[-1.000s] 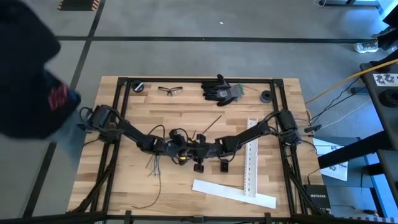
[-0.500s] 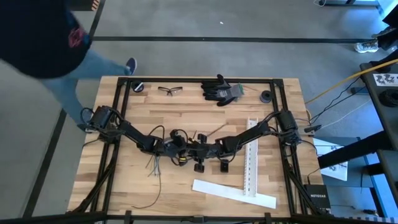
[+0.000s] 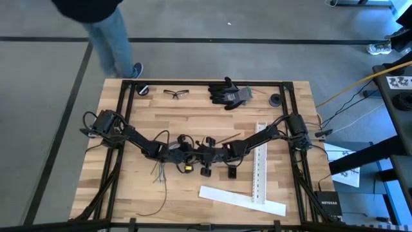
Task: Ziptie cables
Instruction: Wrap the cable wires with the black zip tie
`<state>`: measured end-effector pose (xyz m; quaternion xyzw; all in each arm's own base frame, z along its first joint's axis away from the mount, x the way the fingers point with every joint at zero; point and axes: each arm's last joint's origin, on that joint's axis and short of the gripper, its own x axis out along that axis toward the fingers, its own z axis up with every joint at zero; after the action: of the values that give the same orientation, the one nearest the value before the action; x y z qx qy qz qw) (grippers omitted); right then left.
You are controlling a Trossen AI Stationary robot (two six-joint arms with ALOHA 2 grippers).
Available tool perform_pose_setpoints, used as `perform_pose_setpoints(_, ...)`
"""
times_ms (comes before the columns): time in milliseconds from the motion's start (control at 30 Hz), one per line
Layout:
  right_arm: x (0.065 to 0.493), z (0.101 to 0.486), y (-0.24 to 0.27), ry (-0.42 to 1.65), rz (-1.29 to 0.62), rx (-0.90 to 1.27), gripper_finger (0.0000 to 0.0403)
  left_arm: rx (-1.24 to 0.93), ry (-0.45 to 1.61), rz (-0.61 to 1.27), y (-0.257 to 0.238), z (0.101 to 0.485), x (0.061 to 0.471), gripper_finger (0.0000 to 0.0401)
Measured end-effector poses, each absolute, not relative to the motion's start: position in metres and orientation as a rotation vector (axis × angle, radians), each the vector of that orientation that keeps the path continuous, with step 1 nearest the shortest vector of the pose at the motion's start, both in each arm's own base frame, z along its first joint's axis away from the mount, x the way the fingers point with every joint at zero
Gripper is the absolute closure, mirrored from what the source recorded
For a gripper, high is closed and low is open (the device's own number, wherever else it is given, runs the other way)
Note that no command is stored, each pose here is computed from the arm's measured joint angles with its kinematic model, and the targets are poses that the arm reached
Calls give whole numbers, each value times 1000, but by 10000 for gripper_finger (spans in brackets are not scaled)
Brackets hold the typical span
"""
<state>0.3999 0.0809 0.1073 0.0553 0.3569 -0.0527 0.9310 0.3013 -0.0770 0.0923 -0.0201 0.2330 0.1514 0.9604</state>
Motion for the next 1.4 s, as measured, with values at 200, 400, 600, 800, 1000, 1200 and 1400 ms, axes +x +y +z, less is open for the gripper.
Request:
perform_pose_setpoints(200,400,112,77,725,-105,119,288,23,498,303,-79,93,303,401)
perform_pose_setpoints(400,401,113,74,714,-139,139,272,58,503,320,-78,92,302,401)
perform_pose_setpoints(600,399,112,74,759,-76,135,271,44,508,313,-76,92,303,401)
perform_pose_setpoints(800,394,112,73,819,-62,91,271,52,510,311,-76,92,303,401)
perform_pose_setpoints(1000,387,139,76,805,58,-32,271,76,511,311,-76,93,303,401)
perform_pose_setpoints(1200,375,161,76,844,140,-76,271,88,510,308,-76,93,303,401)
perform_pose_setpoints(1400,353,172,69,1006,118,-243,271,95,481,299,-77,107,302,401)
